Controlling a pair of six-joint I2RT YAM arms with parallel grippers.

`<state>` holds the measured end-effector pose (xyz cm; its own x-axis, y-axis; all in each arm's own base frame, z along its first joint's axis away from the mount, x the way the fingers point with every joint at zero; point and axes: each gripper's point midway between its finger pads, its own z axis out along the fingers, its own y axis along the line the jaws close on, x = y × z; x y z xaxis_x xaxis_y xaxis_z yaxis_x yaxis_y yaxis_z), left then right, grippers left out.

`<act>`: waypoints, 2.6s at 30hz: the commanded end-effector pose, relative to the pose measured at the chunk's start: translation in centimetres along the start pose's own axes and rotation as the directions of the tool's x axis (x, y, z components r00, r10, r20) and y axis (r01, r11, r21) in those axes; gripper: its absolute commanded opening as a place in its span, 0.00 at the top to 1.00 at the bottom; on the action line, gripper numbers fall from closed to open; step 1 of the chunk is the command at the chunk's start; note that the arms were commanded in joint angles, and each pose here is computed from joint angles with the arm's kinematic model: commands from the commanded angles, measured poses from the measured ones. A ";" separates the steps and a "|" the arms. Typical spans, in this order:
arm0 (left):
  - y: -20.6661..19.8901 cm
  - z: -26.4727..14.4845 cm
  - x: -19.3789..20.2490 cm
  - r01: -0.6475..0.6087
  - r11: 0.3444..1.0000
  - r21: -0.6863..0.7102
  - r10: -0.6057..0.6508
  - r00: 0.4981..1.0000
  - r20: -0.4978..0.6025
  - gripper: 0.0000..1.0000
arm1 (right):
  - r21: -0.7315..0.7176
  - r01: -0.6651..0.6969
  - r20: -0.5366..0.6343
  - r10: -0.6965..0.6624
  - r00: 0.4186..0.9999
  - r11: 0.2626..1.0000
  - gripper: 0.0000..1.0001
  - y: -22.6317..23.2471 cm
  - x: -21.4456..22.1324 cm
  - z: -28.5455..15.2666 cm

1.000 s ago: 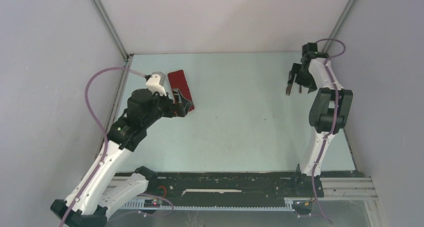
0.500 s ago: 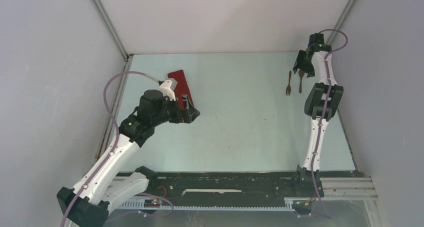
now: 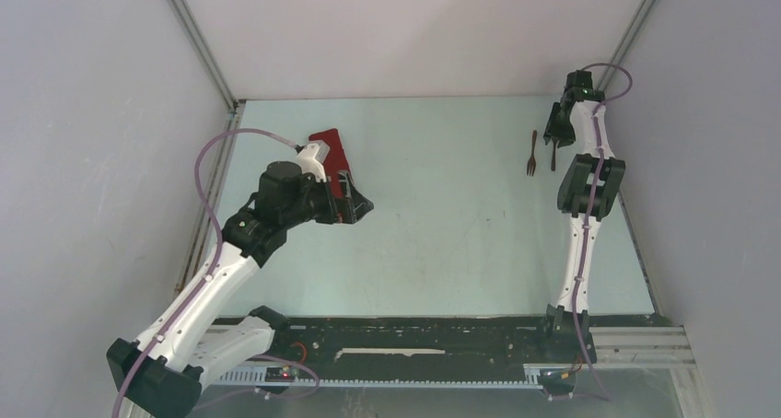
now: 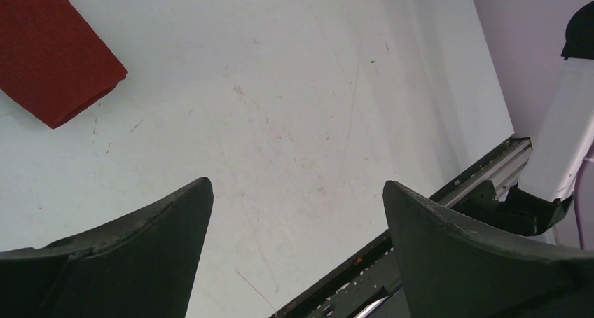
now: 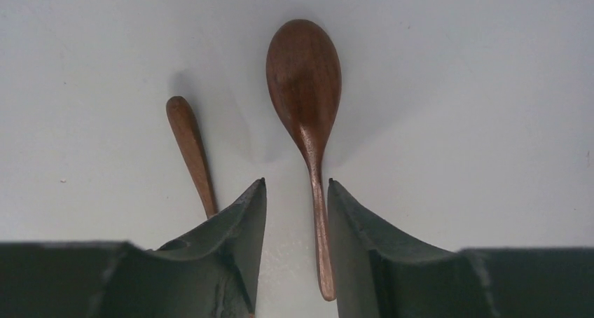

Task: Fold the napkin into a case and place the utensils inside
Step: Pick up the spoon from the corner of the board, then pass from the right arm to the left

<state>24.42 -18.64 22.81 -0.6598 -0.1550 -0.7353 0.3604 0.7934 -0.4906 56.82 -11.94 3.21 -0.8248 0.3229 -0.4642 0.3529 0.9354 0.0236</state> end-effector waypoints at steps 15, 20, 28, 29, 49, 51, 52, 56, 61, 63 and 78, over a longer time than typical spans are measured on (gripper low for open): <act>-2.9 -1.1 -3.3 0.014 0.996 0.089 -0.020 0.998 0.064 0.00 | -0.009 0.014 -0.087 -0.015 0.996 1.000 1.00 -0.7 2.0 0.3; -3.2 -0.9 -3.4 0.040 0.994 0.101 -0.046 0.997 0.056 0.00 | -0.112 -0.044 -0.035 0.040 0.999 0.993 1.00 0.6 0.8 -3.4; -3.6 1.1 -3.3 0.172 0.974 0.147 -0.173 0.985 -0.009 0.00 | -0.284 -0.126 0.080 0.154 0.985 0.950 1.00 0.9 0.4 -12.0; -3.7 1.5 -3.1 0.202 0.964 0.173 -0.199 0.979 -0.036 0.00 | -0.356 -0.135 0.088 0.177 0.980 0.925 1.00 1.3 0.7 -13.2; -4.2 6.7 -5.2 0.422 0.819 0.389 -0.466 0.885 0.022 0.10 | -0.937 -0.074 -0.048 -0.085 0.995 -0.342 1.00 33.2 21.5 -38.4; -3.0 6.6 -4.5 0.425 0.846 0.322 -0.460 0.887 0.037 0.10 | -0.928 -0.107 -0.060 -0.141 0.988 -0.356 1.00 34.9 23.2 -38.4; -2.6 6.3 -4.5 0.420 0.856 0.301 -0.456 0.888 0.056 0.10 | -0.926 -0.116 -0.064 -0.154 0.986 -0.359 1.00 35.5 24.0 -38.3; -1.4 5.0 -5.2 0.413 0.872 0.262 -0.457 0.878 0.140 0.10 | -0.922 -0.140 -0.074 -0.189 0.979 -0.362 1.00 36.6 25.8 -38.0; -1.1 5.1 -5.6 0.454 0.846 0.280 -0.498 0.860 0.112 0.20 | -0.916 -0.142 -0.057 -0.227 0.972 -0.376 1.00 37.0 27.2 -38.7; -1.1 5.2 -5.7 0.455 0.844 0.285 -0.501 0.858 0.111 0.24 | -0.914 -0.143 -0.055 -0.234 0.971 -0.379 1.00 37.1 27.5 -38.9; -1.5 5.1 -6.7 0.436 0.838 0.328 -0.495 0.861 0.117 0.44 | -0.910 -0.148 -0.042 -0.269 0.962 -0.387 1.00 37.4 28.8 -39.3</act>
<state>31.36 -21.74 24.46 -0.6835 -0.5917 -0.4274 0.1802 0.4307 -0.8843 29.73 37.60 23.91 -0.9346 0.0708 -0.3485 -0.3552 -0.2318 0.9056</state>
